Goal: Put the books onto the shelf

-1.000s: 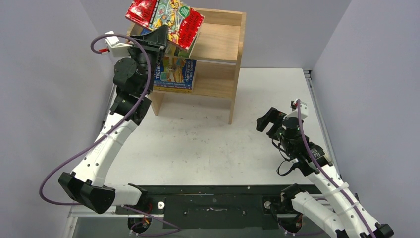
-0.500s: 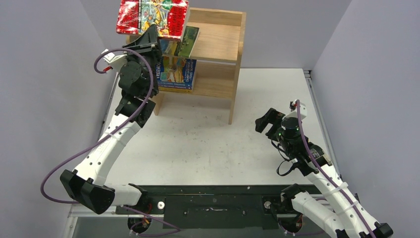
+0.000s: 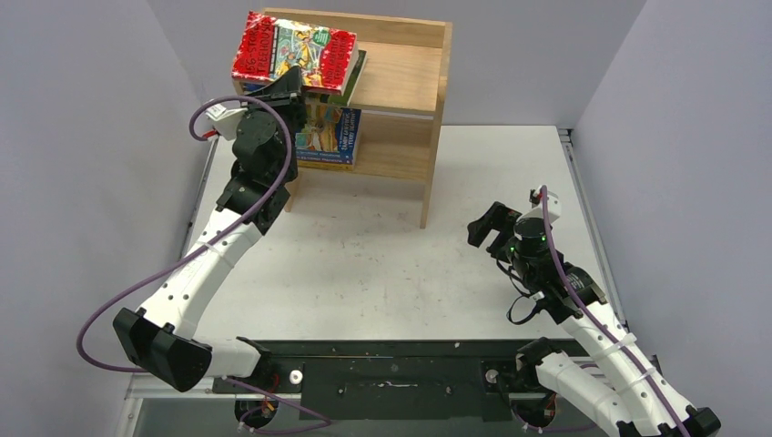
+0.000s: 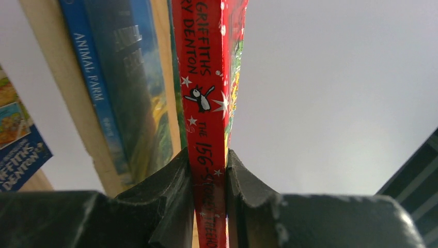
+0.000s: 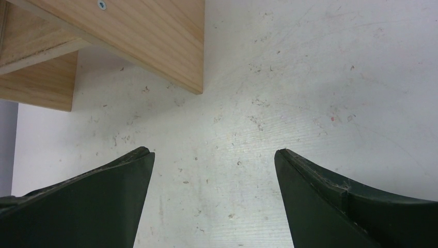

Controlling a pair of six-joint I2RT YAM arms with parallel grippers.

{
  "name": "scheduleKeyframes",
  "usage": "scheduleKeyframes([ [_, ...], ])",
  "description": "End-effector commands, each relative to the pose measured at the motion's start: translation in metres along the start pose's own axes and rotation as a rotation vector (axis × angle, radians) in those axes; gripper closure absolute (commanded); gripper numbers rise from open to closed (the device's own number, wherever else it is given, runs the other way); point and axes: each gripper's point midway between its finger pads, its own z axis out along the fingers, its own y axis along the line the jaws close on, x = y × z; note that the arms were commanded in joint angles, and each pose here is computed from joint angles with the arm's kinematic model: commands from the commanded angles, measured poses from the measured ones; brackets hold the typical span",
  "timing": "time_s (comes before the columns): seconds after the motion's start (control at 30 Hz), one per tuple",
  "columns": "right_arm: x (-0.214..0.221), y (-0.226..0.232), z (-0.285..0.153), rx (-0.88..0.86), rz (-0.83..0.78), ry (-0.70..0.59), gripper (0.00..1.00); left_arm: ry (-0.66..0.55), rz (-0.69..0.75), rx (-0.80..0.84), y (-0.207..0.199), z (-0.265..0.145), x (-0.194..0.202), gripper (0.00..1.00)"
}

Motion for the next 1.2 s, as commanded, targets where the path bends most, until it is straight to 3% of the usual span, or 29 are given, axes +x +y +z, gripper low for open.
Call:
scheduleKeyframes([
  [0.0, -0.003, 0.004, 0.002, -0.018, 0.017, -0.017, 0.1, 0.009, -0.066, 0.057, -0.039, -0.004, -0.006, 1.0],
  [0.33, 0.0, 0.002, 0.0, -0.017, 0.02, -0.013, 0.1, 0.046, -0.031, 0.007, -0.027, 0.007, 0.008, 1.0],
  [0.37, 0.0, 0.001, 0.0, -0.014, 0.02, -0.013, 0.1, 0.046, -0.026, 0.003, -0.026, 0.006, 0.008, 0.92],
  [0.43, 0.001, -0.001, 0.0, -0.011, 0.018, -0.013, 0.1, 0.04, -0.021, -0.006, -0.025, 0.005, 0.005, 0.62],
  [0.5, 0.002, 0.0, 0.0, -0.013, 0.021, -0.012, 0.1, 0.036, -0.016, -0.025, -0.023, 0.004, 0.003, 0.42],
  [0.7, 0.003, 0.0, 0.001, -0.015, 0.02, -0.006, 0.1, 0.025, 0.019, -0.061, -0.028, -0.001, -0.005, 0.0],
  [1.17, 0.006, 0.002, 0.003, -0.023, 0.03, 0.005, 0.1, 0.05, 0.11, -0.147, -0.029, -0.009, -0.008, 0.04],
])
